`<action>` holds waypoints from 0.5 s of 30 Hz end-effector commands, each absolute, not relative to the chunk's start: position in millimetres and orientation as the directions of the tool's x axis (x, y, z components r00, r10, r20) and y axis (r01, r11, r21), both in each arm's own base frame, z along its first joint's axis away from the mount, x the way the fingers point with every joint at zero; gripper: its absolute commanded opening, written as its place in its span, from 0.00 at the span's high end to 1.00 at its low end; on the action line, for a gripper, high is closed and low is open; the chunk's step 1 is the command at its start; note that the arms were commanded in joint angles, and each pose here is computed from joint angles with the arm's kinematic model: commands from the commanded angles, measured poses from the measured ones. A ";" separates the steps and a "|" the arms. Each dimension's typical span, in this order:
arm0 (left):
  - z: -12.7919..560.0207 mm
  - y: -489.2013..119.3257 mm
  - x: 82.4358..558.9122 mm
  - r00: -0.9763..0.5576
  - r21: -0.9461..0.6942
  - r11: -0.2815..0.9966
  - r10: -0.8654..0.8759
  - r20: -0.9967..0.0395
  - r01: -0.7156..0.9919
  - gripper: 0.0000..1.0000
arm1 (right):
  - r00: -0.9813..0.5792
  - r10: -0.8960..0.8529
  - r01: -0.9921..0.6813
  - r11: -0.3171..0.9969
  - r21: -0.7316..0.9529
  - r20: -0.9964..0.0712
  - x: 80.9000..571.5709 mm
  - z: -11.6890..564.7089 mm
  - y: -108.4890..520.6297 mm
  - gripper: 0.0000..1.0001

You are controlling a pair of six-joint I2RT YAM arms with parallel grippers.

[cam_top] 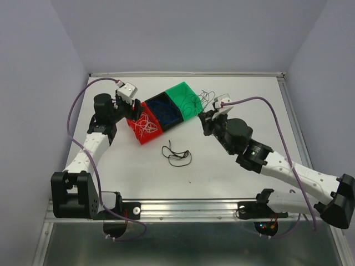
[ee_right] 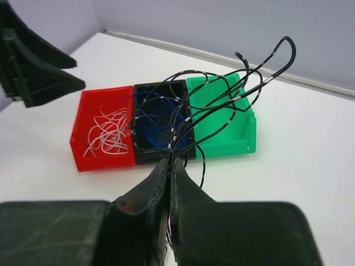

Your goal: Untangle the cables

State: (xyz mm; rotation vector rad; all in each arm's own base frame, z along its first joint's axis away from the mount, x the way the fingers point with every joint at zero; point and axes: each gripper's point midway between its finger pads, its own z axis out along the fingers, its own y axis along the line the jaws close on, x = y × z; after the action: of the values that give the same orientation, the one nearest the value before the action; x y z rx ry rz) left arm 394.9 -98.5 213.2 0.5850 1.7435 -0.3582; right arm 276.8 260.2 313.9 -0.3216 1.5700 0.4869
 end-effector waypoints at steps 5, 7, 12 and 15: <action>234.1 -103.0 390.0 -0.092 0.110 0.813 0.197 -0.976 0.572 0.32 | -0.083 -0.106 -0.324 0.943 -0.074 -0.991 343.8 304.0 270.6 1.00; 235.4 -103.3 390.0 -0.088 0.113 0.813 0.198 -0.976 0.571 0.32 | -0.107 -0.128 -0.349 0.933 -0.083 -0.986 362.6 295.0 281.8 1.00; 233.2 -102.7 390.3 -0.094 0.112 0.816 0.199 -0.975 0.567 0.32 | -0.176 -0.129 -0.353 0.934 -0.059 -0.976 416.8 276.3 276.7 0.99; 234.1 -102.4 390.4 -0.090 0.116 0.816 0.201 -0.976 0.566 0.32 | -0.197 -0.131 -0.394 0.918 -0.044 -0.972 441.0 269.4 286.2 0.99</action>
State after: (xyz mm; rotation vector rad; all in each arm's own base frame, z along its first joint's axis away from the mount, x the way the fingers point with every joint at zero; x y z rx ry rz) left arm 393.1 -100.7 215.6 0.5908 1.7355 -0.3588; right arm 419.2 270.1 242.8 -0.3629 1.8133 0.1501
